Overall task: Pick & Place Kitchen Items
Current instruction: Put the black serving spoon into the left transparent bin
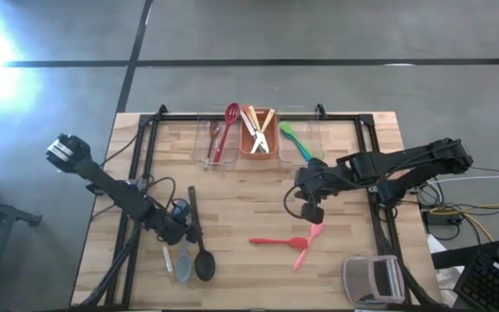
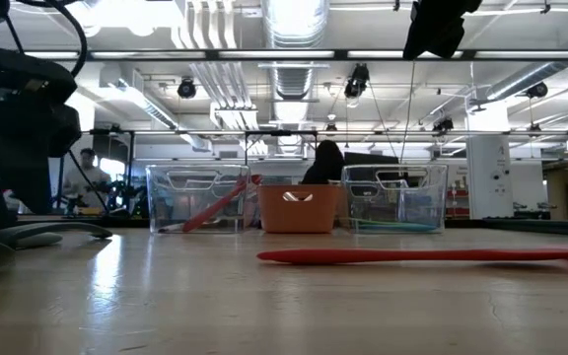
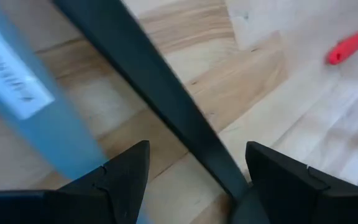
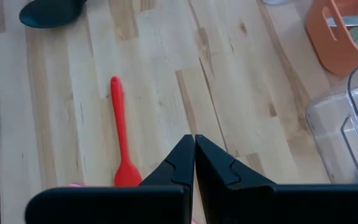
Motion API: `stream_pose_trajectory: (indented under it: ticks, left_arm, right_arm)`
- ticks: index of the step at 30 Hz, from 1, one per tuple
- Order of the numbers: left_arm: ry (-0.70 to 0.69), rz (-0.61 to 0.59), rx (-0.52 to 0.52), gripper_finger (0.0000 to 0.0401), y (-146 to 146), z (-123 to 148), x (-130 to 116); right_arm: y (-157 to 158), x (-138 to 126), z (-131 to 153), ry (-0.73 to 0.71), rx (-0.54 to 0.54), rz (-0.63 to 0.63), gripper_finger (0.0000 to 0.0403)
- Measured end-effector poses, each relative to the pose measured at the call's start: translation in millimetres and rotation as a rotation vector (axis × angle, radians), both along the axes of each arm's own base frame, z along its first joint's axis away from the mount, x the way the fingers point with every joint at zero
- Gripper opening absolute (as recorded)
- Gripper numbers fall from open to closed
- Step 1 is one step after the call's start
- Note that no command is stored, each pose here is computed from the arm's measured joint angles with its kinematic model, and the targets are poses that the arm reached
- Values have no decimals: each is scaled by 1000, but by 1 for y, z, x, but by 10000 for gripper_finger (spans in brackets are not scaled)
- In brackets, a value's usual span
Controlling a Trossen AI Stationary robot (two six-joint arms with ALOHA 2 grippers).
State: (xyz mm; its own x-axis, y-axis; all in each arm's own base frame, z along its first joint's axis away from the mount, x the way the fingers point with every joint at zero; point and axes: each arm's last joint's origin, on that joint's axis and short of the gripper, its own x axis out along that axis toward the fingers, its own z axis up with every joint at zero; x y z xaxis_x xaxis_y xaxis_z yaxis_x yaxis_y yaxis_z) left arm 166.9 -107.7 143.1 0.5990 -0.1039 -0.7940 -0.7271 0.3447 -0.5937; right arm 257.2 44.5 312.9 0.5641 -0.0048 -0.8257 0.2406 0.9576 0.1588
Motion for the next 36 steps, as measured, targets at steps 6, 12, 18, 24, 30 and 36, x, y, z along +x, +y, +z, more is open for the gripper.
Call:
stream_pose_trajectory:
  ticks: [6,12,18,24,30,36]
  left_arm:
    - [-11,-3,15,268,-4,-9,9]
    - [-54,-24,27,265,-6,-13,18]
    - [-77,-28,70,236,-3,-14,22]
    - [-126,-3,101,193,4,-21,20]
    - [-227,61,107,134,14,-36,8]
    - [-264,63,132,27,21,-44,-1]
  right_arm:
    - [0,3,2,-32,-4,14,8]
    - [1,4,3,-47,-11,28,8]
    - [1,4,3,-47,-13,30,8]
    - [1,4,3,-47,-13,30,8]
    - [1,4,3,-48,-17,36,8]
    - [0,4,3,-51,-19,40,8]
